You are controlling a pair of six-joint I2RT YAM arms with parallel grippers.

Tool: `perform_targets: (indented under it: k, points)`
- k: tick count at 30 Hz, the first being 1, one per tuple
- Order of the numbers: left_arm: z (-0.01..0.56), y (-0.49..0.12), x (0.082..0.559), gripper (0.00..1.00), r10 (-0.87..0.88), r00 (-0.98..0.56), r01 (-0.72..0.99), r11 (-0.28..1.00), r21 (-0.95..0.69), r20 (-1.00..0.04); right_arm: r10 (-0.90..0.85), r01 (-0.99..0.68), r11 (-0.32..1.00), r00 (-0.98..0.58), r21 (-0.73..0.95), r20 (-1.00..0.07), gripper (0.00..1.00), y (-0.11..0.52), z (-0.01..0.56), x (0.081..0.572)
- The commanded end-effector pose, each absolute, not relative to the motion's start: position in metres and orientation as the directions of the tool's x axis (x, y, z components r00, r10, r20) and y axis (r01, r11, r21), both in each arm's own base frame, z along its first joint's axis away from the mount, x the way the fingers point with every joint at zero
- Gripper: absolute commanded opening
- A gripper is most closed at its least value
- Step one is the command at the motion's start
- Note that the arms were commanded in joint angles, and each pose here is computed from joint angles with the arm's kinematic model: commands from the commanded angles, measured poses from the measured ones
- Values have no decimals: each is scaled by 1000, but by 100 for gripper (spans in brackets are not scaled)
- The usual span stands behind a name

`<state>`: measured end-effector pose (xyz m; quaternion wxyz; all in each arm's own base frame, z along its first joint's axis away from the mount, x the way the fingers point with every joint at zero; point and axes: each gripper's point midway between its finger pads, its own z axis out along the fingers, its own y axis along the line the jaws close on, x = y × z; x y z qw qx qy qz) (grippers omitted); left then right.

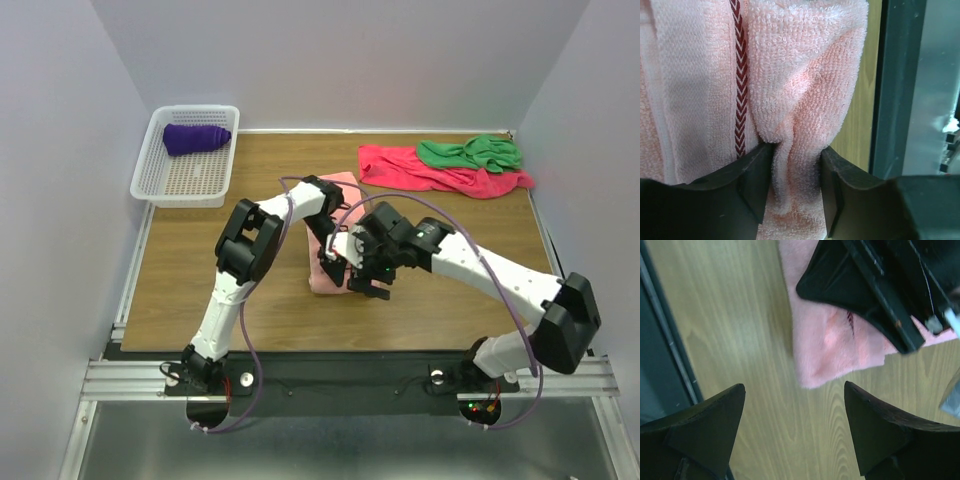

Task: Roll the towels
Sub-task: Roll the towel

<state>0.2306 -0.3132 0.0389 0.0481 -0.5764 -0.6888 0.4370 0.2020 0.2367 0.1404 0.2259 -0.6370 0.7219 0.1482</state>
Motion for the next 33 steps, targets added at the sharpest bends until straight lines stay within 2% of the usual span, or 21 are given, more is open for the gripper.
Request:
perform_targets:
  k: [1, 8, 19, 23, 25, 26, 27, 29, 32, 33]
  points:
    - [8, -301, 244, 54, 871, -304, 778, -7, -628, -387, -841, -951, 203, -49, -231, -539, 85, 266, 146, 229]
    - [3, -295, 246, 59, 874, -315, 774, 10, -633, -371, -872, -925, 219, -44, -309, -487, 84, 277, 107, 229]
    - [1, -290, 245, 61, 875, -308, 775, 3, -632, -373, -842, -885, 245, 9, -396, -540, 84, 275, 82, 239]
    - [2, -288, 243, 61, 876, -308, 772, 2, -635, -372, -851, -903, 199, 34, -381, -523, 79, 274, 67, 232]
    - [3, -288, 244, 62, 874, -306, 775, -2, -632, -378, -851, -909, 191, 35, -371, -524, 68, 275, 59, 231]
    - [4, -288, 244, 63, 872, -306, 776, -3, -631, -381, -854, -913, 185, 33, -362, -520, 58, 275, 55, 229]
    - [9, -289, 246, 66, 866, -302, 784, -12, -621, -398, -856, -919, 184, 24, -348, -516, 42, 274, 49, 227]
    - [20, -288, 250, 69, 858, -294, 801, -19, -598, -421, -843, -929, 212, -18, -303, -537, 31, 273, 45, 227]
    - [41, -284, 254, 76, 846, -283, 828, -23, -560, -453, -811, -945, 235, -62, -228, -582, 1, 275, 46, 225]
    - [48, -283, 256, 79, 842, -281, 837, -19, -547, -460, -799, -947, 241, -70, -212, -597, 0, 276, 50, 226]
